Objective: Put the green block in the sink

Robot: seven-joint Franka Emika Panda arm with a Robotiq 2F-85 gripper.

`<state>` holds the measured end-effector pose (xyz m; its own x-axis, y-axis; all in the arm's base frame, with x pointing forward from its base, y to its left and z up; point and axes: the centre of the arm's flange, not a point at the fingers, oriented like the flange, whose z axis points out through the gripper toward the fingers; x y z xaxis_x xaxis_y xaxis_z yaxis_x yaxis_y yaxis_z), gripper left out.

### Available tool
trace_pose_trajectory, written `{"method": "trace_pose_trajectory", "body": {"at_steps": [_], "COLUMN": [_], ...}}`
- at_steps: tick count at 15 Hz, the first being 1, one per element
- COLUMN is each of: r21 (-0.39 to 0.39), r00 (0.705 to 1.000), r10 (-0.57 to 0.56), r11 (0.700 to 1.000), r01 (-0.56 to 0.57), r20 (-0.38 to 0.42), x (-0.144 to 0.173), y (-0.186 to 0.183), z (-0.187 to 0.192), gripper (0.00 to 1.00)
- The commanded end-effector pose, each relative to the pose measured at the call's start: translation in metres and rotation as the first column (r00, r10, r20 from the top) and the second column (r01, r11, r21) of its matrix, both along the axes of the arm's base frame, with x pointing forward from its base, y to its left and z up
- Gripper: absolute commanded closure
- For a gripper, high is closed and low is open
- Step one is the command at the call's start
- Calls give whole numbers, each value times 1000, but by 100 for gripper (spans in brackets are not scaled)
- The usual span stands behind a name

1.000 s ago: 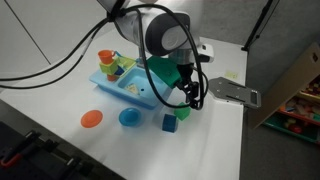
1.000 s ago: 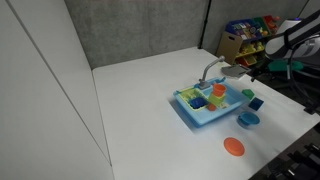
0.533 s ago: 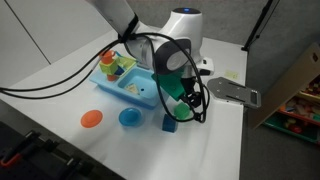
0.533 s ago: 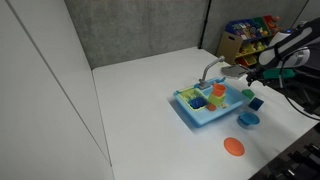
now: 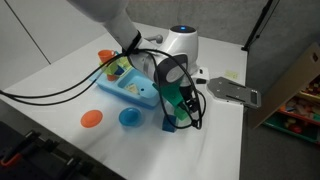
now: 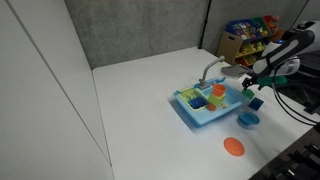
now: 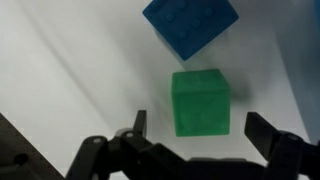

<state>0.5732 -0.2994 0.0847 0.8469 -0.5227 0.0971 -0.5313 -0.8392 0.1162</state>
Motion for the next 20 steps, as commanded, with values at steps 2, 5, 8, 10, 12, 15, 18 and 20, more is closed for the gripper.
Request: {"method": "trace_pose_trajectory", "body": {"at_steps": [2,5,8,10,12,15,18,20], "r21": [2,0,-13,-21,-23,-42,-75,-88], "r00": [1000,1000,1000,1000,1000,999,996,994], "r10": [4,9,10,11,13,8,1,5], "r11": [1000,1000,1000,1000,1000,999,997,996], "r01": [-4,-9,-9,-11,-12,-5,5,5], "r20": [24,19,16,21,26,50,90,113], "x": [16,18,20,21,20,17,18,19], "y": [-5,-3,-4,-4,-4,-1,4,12], "z": [-19,-29,-34,-31,-26,-2,37,62], "gripper": [0,0,26,42,58,69,69,69]}}
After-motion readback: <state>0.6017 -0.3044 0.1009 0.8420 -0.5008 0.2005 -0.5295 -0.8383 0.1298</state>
